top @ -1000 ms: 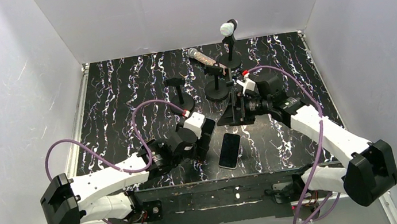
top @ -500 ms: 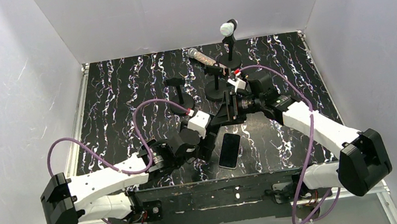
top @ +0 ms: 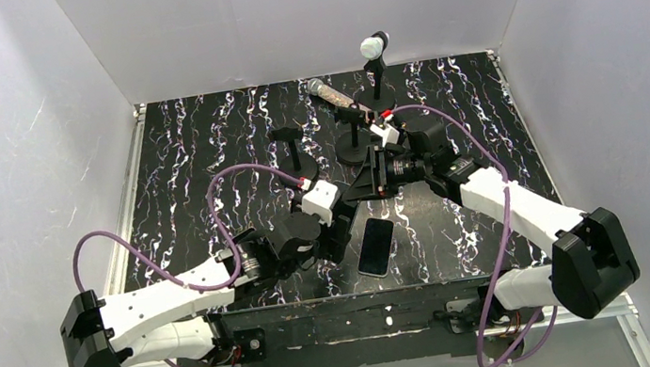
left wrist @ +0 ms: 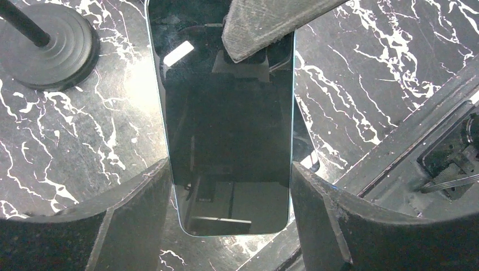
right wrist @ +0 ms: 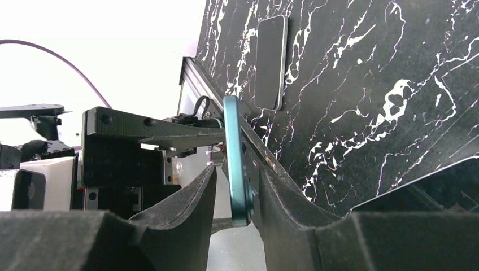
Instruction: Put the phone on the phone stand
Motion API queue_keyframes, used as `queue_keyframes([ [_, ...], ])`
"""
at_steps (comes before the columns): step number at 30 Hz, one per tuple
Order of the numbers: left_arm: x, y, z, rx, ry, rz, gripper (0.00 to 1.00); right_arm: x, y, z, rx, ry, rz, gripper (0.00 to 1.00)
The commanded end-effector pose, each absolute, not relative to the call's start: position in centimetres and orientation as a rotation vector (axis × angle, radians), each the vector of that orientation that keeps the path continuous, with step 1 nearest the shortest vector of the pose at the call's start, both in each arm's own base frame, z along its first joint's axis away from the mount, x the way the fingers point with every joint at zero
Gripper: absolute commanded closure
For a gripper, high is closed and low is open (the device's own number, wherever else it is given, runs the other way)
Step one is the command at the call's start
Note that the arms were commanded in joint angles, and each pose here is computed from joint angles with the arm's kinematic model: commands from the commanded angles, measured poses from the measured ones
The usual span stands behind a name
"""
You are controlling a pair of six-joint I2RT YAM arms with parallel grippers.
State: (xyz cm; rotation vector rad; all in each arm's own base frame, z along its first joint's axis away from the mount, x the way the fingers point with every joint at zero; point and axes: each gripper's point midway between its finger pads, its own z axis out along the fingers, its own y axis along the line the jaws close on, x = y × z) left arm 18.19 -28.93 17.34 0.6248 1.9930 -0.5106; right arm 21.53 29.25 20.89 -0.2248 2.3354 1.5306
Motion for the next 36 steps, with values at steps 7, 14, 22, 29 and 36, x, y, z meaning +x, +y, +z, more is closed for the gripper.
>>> queue_keyframes([
  [7,18.7,-29.9,22.1,0.537,1.876,-0.61,1.0,22.0,30.3,22.2,-0.266,2.241,1.616,0.95],
  [14,18.9,-29.5,22.6,0.488,1.888,-0.607,0.33,22.5,29.6,21.9,-0.278,2.237,1.513,0.99],
  [22,20.6,-27.9,26.0,0.424,1.914,-0.628,0.05,22.2,28.1,24.5,-0.431,2.076,1.37,0.99],
  [29,23.4,-24.8,30.0,0.382,1.923,-0.691,0.02,21.4,25.8,28.2,-0.533,1.902,1.21,0.99],
  [36,27.0,-20.9,31.3,0.362,2.011,-0.677,0.02,20.2,23.6,30.6,-0.564,1.763,1.107,0.99],
])
